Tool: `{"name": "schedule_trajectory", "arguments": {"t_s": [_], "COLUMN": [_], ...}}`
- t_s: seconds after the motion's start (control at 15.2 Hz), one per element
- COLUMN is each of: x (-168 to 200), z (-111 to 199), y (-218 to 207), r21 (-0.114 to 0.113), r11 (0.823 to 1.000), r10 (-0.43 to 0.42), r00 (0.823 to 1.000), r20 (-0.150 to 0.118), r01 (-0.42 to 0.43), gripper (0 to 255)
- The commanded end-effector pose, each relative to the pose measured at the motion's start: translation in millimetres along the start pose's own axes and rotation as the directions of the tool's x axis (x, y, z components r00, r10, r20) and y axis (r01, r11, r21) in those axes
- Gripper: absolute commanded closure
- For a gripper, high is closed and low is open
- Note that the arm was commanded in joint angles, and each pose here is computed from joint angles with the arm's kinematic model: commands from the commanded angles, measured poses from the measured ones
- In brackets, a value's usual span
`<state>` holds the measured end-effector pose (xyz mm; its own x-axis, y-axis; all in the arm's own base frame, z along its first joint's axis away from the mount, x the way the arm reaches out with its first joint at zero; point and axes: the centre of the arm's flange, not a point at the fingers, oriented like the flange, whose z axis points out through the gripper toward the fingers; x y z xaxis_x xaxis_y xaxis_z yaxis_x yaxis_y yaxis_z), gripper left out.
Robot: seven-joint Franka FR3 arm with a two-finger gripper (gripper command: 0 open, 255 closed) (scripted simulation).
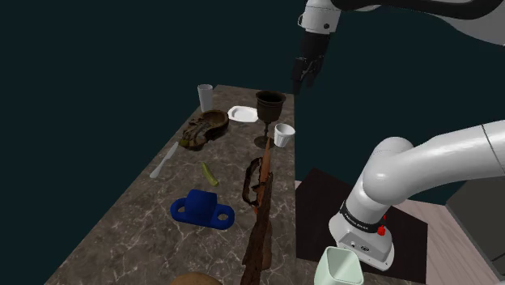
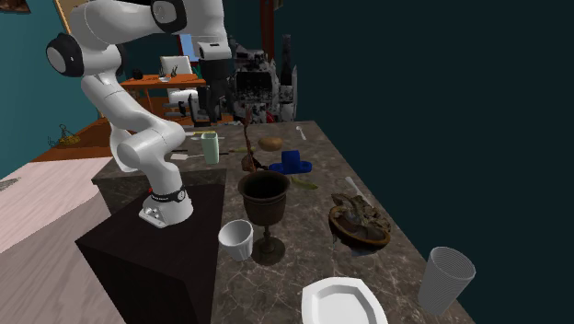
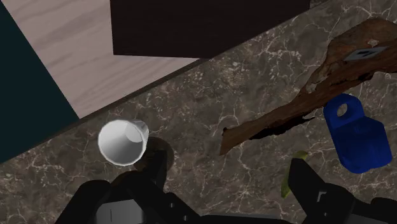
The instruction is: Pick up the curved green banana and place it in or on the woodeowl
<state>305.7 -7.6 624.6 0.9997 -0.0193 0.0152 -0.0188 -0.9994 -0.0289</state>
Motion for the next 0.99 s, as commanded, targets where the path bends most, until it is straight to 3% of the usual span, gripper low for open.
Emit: {"name": "schedule_trajectory", "arguments": {"t_s": [0.0,0.92], "x": [0,88], "z": [0,135], "y": [0,-95], "r21": [0.000,0.008], "r11": [1.000,0.994], "r10": [0.000,0.106], "r00": [1.000,0.993], "r20": [0.000,0.046], "r01": [0.000,-0.106], "gripper": [0,0]}}
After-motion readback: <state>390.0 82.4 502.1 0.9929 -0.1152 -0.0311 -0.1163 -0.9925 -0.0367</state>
